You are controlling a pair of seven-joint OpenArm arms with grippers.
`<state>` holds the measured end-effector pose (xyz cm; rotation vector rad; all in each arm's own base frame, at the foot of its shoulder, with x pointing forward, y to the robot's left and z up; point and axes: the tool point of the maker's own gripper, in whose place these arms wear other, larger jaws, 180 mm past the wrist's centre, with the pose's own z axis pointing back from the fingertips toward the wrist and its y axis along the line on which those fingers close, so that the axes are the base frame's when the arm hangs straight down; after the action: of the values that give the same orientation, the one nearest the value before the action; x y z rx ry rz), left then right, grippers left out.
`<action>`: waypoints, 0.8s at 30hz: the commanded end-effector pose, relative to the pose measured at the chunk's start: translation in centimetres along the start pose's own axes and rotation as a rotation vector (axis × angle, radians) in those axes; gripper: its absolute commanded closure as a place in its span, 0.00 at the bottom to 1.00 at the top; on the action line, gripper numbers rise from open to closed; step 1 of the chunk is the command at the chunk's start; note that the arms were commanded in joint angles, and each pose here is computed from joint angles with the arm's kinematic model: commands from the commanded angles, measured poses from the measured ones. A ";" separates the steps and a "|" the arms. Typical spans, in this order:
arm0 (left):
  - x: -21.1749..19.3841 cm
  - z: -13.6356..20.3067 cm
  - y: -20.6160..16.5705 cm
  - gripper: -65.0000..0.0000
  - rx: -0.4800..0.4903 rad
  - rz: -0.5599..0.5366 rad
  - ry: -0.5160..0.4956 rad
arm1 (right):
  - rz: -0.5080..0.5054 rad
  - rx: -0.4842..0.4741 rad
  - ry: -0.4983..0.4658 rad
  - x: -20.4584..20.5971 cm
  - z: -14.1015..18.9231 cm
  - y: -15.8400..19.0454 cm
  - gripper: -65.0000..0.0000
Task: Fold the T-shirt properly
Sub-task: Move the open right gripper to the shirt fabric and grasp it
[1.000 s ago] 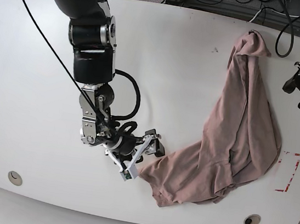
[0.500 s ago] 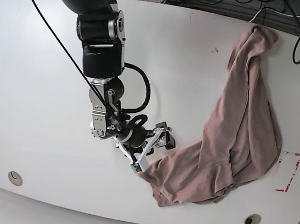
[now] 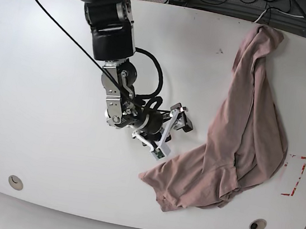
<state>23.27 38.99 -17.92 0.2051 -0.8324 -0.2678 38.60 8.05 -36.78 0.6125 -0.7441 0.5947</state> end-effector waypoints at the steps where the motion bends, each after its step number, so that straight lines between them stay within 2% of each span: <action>1: 0.7 0.6 1.6 0.40 0.078 -0.019 -0.008 | 0.054 0.043 -0.062 3.0 0.2 2.4 0.32; 4: 0.5 0.5 2.4 0.40 0.124 -0.005 0.002 | 0.058 0.072 -0.052 2.8 -0.2 4.2 0.32; 9: 0.2 0.7 3.6 0.40 0.193 -0.001 0.027 | 0.042 0.083 -0.034 1.3 -0.3 4.8 0.32; 12: 0.0 0.8 3.9 0.40 0.209 -0.003 0.040 | 0.043 0.104 -0.025 0.8 -0.6 5.7 0.32; 18: -0.3 1.0 4.4 0.40 0.237 -0.004 0.060 | -0.022 0.175 -0.028 0.1 -1.1 8.1 0.33; 24: -0.3 1.2 5.1 0.40 0.277 -0.012 0.060 | -0.011 0.199 -0.010 -0.2 -2.0 10.6 0.33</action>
<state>22.53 43.47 -17.60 0.4322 -0.7697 -0.1382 31.01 15.26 -37.46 0.7559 -0.6216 0.6838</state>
